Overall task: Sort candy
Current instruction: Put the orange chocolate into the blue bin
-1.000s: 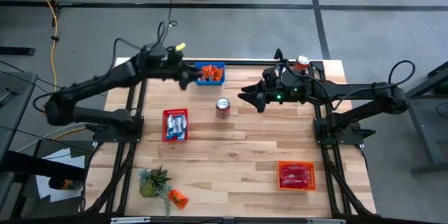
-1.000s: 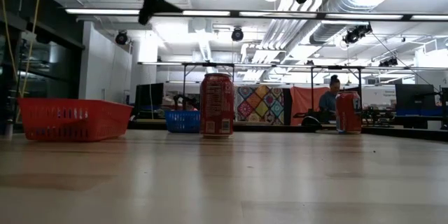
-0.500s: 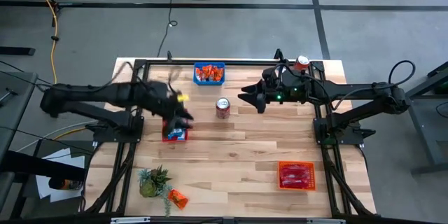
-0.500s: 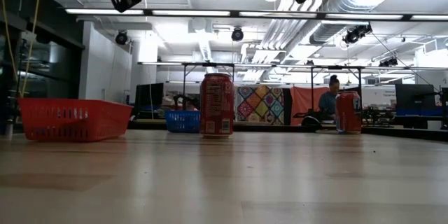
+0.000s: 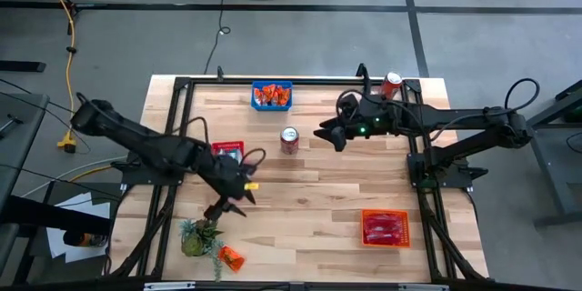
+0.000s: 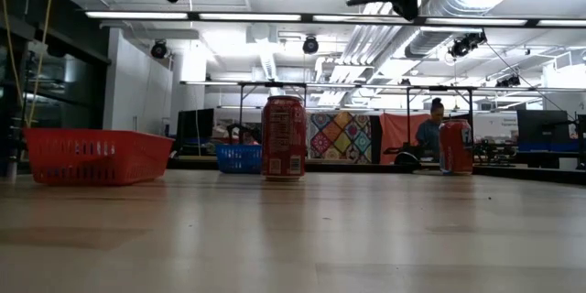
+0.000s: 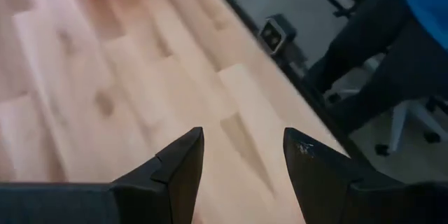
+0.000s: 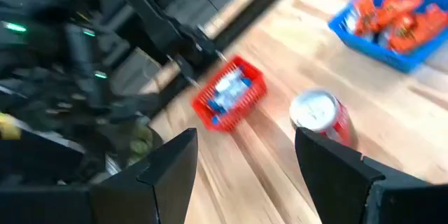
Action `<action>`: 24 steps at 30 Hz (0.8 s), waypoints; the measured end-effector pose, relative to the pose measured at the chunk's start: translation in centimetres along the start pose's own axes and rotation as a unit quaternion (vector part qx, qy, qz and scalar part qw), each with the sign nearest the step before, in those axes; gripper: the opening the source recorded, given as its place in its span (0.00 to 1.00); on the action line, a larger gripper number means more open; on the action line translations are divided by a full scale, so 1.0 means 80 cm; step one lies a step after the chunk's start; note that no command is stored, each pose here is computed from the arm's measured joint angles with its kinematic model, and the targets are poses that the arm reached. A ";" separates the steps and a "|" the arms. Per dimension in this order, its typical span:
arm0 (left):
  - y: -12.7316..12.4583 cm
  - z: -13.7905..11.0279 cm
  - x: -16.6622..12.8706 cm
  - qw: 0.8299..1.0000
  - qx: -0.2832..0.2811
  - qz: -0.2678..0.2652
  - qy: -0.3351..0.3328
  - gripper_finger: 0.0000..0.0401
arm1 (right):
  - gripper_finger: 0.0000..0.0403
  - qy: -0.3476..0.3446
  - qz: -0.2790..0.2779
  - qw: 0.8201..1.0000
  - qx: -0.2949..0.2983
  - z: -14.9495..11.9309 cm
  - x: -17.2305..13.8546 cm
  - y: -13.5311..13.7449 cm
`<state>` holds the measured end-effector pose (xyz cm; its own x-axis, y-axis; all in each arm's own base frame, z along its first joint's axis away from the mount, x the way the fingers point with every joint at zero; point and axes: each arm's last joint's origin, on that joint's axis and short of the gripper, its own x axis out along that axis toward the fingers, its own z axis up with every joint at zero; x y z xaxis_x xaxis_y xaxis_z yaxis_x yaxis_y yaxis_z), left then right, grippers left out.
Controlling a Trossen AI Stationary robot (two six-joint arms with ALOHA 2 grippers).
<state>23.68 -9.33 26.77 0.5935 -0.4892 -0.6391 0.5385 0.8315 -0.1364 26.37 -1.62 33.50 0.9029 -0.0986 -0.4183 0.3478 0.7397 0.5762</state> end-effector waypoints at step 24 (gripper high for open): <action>-0.159 0.075 0.182 0.986 0.025 0.008 0.163 0.46 | 0.59 0.157 0.031 0.976 -0.148 -0.093 -0.023 0.055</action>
<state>29.03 -28.59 23.74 0.3829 -0.3593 -0.8511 0.5648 0.8201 -0.0922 24.34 6.80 31.61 0.7821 0.1269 -0.6101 0.1649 0.9021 0.3989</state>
